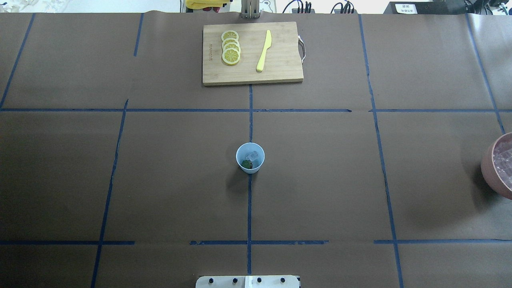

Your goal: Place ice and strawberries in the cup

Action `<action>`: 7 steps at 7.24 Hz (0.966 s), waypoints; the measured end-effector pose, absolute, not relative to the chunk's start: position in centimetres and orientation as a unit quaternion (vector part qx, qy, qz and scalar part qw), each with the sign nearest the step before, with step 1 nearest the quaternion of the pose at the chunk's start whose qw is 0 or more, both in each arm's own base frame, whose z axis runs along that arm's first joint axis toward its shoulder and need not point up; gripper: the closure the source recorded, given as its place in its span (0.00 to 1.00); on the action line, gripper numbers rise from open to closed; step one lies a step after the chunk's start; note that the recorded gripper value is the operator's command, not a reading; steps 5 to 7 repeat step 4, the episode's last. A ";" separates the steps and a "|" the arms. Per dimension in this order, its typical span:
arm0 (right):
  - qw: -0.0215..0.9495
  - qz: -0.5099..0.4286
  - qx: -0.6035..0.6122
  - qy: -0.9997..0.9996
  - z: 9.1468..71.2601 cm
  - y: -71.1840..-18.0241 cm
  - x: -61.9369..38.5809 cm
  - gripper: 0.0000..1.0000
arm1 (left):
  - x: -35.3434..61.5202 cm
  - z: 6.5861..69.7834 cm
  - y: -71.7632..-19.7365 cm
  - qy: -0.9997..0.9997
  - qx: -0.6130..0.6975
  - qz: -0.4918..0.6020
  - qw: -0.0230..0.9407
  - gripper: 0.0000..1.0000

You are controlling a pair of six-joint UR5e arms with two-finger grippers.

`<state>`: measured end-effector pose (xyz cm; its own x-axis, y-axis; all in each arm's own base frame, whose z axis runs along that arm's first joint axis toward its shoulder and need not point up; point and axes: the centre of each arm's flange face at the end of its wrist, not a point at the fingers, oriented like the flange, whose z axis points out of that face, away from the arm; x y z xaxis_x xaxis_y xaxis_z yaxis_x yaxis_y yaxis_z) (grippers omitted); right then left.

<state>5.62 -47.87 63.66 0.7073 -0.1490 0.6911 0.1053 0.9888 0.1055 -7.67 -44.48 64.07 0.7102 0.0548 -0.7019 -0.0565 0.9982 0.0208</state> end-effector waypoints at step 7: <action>0.923 -0.068 0.029 -0.377 63.6 -47.9 5.6 0.01 | -7.7 63.3 -41.5 0.376 -0.021 0.023 0.926 0.00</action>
